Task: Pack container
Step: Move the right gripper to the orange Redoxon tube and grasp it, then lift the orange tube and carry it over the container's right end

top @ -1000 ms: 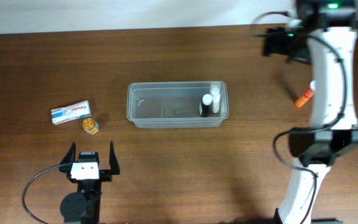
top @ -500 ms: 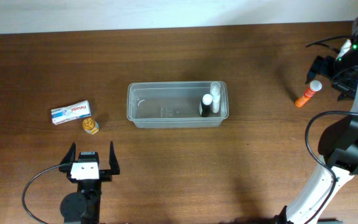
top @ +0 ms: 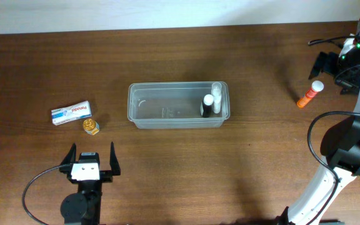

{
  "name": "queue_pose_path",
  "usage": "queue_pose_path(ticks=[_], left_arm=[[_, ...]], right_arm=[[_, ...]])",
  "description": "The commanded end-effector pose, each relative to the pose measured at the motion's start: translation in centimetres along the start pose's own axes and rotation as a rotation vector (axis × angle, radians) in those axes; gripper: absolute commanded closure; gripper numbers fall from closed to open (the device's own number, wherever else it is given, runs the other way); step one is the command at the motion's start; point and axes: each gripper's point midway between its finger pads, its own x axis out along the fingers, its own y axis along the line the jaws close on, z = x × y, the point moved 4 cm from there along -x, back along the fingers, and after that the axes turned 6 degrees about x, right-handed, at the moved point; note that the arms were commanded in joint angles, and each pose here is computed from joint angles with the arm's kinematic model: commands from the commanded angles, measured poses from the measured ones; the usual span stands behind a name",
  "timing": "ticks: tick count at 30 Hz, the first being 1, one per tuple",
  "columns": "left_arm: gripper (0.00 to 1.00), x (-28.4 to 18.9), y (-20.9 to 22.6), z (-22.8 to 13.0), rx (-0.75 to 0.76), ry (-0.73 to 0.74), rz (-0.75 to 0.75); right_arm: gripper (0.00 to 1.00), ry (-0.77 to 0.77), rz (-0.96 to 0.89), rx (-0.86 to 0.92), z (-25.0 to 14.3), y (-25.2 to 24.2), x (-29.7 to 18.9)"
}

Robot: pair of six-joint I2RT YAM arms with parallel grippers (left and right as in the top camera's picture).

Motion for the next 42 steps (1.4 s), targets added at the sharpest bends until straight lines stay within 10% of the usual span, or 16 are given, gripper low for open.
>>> queue_pose_path(ticks=[1,12,31,42], left_arm=[[0.01,0.0,-0.1,-0.1,0.016,-0.001,-0.005],[0.01,0.0,-0.1,-0.1,0.016,-0.001,-0.005],[0.00,0.0,-0.1,-0.1,0.016,-0.001,-0.005],[0.01,0.0,-0.1,-0.1,0.016,-0.001,-0.005]], right_arm=[[0.11,0.035,0.004,-0.015,0.2,0.1,1.8],[0.18,0.104,-0.009,-0.050,0.4,0.9,5.5],[0.81,0.156,-0.021,-0.044,0.5,0.7,8.2],[0.83,0.173,-0.007,-0.042,-0.1,0.9,7.3]])
